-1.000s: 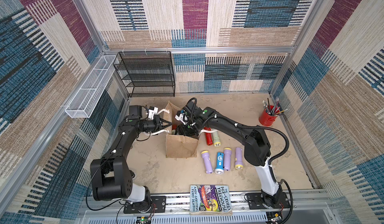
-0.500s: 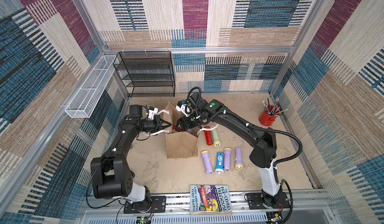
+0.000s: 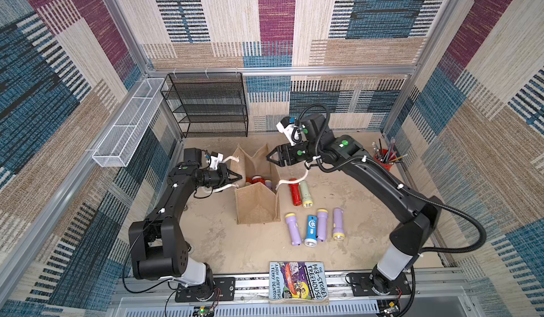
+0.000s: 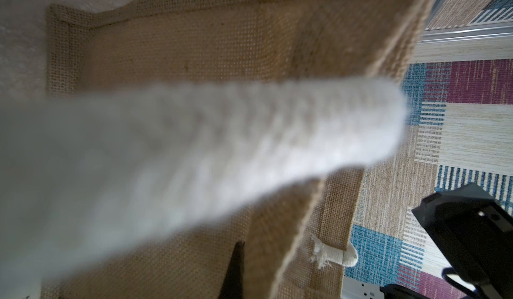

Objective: Put the flashlights into the tote bags
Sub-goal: Pick up the flashlight from the center of the board.

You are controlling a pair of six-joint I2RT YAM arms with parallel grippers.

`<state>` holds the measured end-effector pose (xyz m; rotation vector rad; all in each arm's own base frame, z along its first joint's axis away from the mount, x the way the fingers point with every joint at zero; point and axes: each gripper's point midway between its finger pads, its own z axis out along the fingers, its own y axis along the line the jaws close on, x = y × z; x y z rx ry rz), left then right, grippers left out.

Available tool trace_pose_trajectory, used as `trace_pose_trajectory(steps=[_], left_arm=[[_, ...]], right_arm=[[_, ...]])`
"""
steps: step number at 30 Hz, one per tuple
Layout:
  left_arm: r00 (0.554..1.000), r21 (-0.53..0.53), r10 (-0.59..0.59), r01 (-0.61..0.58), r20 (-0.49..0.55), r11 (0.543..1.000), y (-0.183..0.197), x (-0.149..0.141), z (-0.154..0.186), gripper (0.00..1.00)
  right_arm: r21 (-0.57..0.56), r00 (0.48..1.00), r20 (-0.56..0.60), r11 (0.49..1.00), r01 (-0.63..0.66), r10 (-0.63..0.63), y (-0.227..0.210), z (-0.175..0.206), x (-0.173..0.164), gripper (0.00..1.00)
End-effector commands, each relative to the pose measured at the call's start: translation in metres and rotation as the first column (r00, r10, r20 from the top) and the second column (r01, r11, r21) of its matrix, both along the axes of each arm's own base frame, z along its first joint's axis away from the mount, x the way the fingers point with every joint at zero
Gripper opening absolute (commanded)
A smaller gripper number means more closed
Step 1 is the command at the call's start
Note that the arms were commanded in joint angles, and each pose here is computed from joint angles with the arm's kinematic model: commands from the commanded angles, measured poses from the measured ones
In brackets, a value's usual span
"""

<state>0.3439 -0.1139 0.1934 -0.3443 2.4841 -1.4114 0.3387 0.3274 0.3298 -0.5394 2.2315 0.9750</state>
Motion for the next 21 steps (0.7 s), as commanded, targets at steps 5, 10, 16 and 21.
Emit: trace_pose_trajectory(steps=[5,10,16,21], left_arm=[[1.0,0.007,-0.015,0.015,0.011,1.0,0.0,-0.002,0.001,0.03],[1.0,0.002,-0.017,0.017,0.01,1.0,-0.001,-0.002,0.002,0.03],[1.0,-0.008,-0.021,0.022,0.006,1.0,-0.002,-0.001,0.002,0.03],[1.0,-0.014,-0.023,0.023,-0.004,1.0,-0.002,-0.001,0.0,0.04]], right_arm=[[0.038,0.93,-0.002,0.929,0.368,-0.369,-0.113,-0.008,0.002,0.79],[-0.097,0.825,-0.066,0.826,0.554,-0.561,-0.179,-0.049,-0.028,0.83],[-0.33,0.744,-0.111,0.731,0.598,-0.659,-0.223,-0.109,-0.062,0.85],[-0.488,0.696,-0.18,0.678,0.55,-0.695,-0.241,-0.169,-0.092,0.85]])
